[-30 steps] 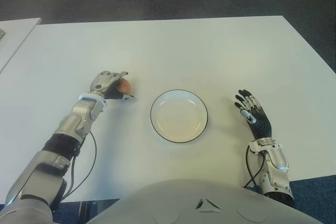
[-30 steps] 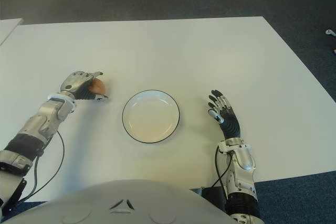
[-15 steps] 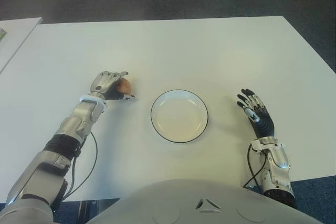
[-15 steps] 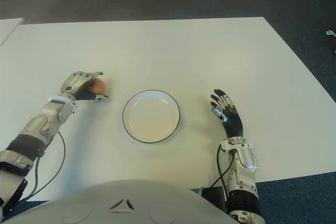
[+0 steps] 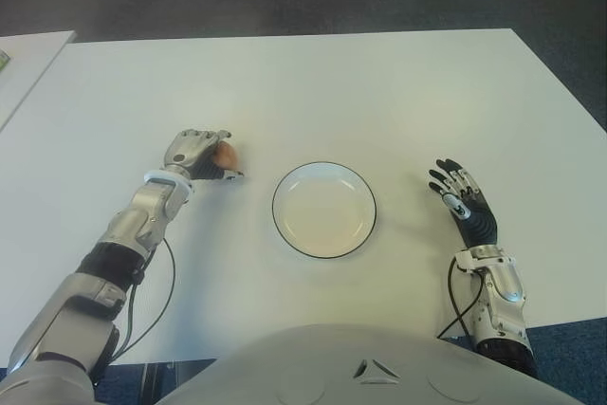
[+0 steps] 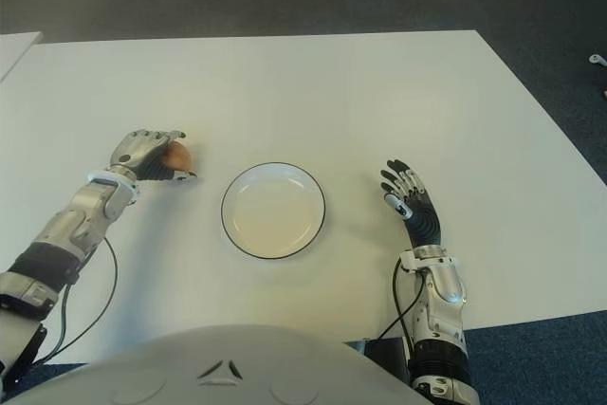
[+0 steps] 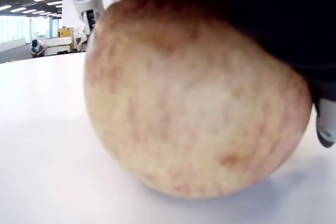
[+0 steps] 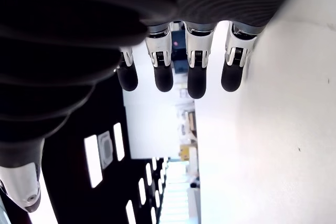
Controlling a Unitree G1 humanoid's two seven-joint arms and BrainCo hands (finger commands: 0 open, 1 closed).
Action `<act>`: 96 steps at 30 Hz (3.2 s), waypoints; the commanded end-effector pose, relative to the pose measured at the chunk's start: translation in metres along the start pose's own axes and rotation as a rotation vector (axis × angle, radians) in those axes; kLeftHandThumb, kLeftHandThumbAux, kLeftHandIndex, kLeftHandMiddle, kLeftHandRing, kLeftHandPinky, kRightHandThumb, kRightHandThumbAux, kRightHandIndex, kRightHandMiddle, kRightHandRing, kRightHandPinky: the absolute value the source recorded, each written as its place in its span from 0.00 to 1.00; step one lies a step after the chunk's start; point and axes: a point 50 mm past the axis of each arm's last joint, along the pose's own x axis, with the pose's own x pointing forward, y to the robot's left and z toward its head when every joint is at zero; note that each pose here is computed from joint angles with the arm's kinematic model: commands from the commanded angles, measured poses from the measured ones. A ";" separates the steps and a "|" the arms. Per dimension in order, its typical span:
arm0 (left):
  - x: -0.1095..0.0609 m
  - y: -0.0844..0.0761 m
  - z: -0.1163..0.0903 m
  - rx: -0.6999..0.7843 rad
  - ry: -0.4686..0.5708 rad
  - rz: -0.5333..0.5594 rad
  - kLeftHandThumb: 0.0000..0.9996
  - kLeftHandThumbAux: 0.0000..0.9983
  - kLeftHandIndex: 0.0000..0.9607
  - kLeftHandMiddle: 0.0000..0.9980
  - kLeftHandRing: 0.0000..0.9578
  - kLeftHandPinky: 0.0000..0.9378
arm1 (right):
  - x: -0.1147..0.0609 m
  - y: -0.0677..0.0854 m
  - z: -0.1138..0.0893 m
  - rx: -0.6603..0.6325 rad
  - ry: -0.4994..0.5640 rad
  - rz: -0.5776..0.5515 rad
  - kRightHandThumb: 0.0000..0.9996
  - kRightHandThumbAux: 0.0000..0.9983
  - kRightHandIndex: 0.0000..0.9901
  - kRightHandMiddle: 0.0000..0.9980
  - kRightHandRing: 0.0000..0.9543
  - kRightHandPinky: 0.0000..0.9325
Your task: Put the apples into the plate.
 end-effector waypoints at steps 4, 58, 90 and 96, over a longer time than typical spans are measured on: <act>-0.006 0.000 0.006 -0.010 -0.025 -0.022 0.85 0.67 0.42 0.53 0.86 0.86 | -0.010 0.003 -0.019 0.059 0.093 -0.029 0.17 0.57 0.11 0.13 0.14 0.18; -0.041 0.104 0.165 -0.054 -0.554 0.314 0.86 0.66 0.43 0.53 0.87 0.86 | -0.020 0.023 -0.025 0.033 0.145 -0.021 0.16 0.55 0.10 0.09 0.07 0.09; -0.029 0.057 0.171 -0.123 -0.525 0.073 0.86 0.67 0.42 0.52 0.84 0.83 | -0.026 0.023 -0.020 0.030 0.141 0.004 0.19 0.53 0.10 0.09 0.07 0.10; -0.029 0.053 0.171 -0.120 -0.517 0.069 0.86 0.67 0.42 0.52 0.83 0.82 | -0.026 0.023 -0.020 0.030 0.137 0.006 0.19 0.53 0.10 0.09 0.07 0.11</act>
